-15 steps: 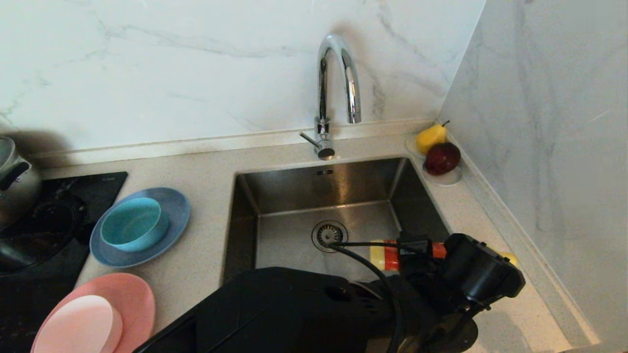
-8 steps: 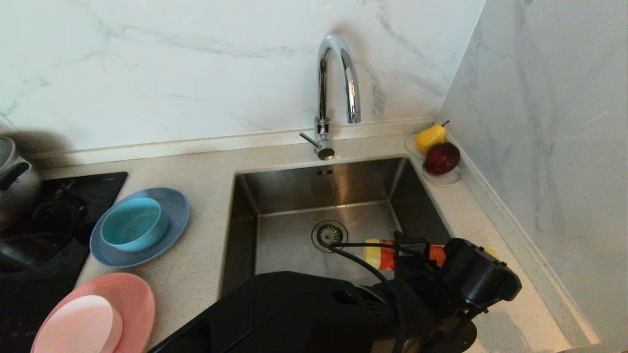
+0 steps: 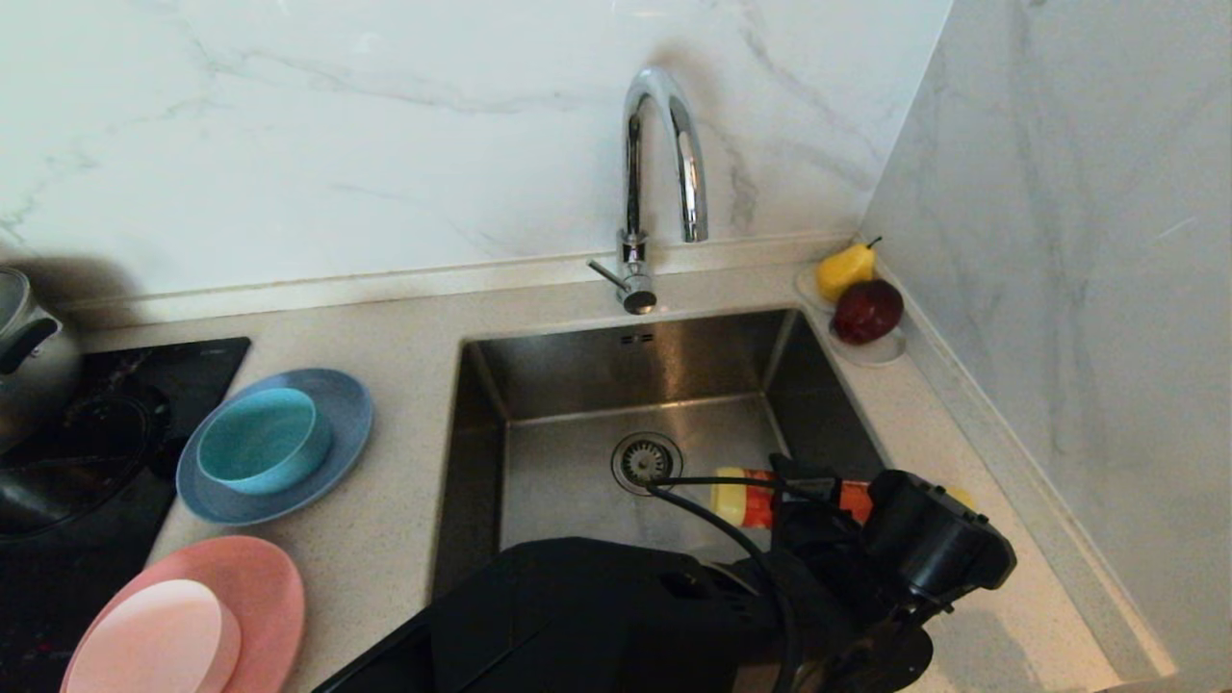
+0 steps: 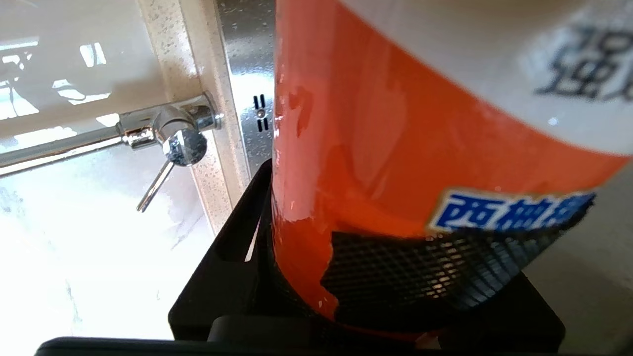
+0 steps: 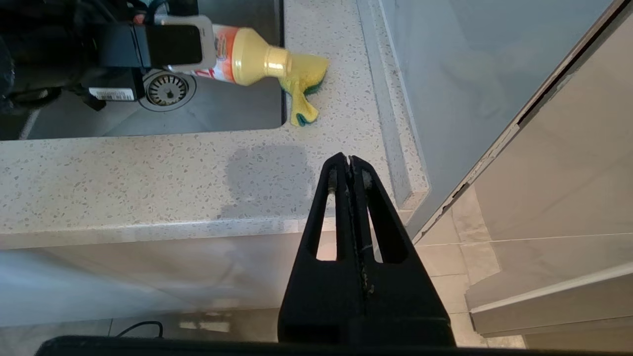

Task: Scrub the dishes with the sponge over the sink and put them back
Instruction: Squeeze it onto the sponge

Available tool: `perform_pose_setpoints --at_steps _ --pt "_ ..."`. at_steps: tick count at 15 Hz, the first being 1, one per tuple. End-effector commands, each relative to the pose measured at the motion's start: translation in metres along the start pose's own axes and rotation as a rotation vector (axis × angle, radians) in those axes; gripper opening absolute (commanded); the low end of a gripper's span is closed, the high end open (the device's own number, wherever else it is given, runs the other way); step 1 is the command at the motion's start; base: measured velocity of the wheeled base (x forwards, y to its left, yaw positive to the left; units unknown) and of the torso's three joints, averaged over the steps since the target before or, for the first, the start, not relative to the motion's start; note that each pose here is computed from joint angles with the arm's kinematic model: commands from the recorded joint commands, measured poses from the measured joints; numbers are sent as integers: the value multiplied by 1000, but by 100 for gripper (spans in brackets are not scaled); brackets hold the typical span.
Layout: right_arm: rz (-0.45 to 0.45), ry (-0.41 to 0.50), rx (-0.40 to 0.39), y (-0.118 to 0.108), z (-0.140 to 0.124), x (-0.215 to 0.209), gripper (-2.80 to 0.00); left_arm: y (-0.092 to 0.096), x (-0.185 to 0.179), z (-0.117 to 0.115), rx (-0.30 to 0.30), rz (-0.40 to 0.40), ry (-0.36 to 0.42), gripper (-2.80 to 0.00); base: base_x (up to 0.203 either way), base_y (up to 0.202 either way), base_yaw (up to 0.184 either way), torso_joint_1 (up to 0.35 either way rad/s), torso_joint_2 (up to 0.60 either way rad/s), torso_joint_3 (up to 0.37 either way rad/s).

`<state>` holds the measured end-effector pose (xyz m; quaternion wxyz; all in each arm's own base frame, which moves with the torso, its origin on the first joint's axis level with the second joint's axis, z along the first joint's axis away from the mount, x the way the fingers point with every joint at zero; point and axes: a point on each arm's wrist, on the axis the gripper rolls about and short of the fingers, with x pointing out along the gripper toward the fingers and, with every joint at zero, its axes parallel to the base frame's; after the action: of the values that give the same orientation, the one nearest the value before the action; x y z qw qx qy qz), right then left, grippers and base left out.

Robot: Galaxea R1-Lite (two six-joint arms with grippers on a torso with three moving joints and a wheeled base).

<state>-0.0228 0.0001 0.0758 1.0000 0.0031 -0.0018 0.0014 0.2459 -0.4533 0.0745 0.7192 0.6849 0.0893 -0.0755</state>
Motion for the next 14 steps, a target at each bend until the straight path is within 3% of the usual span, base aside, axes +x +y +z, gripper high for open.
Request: perform_pose_setpoints --at_steps 1,7,14 --pt "0 0 0 0 0 0 -280 -6 2 1 16 -2 8 -280 0 0 0 0 0 0" --pt "0 -1 0 0 0 0 -280 -7 2 1 14 -1 9 -280 0 0 0 0 0 0" --pt "0 -1 0 0 0 0 -280 8 10 -1 -74 40 9 -280 0 0 0 0 0 0"
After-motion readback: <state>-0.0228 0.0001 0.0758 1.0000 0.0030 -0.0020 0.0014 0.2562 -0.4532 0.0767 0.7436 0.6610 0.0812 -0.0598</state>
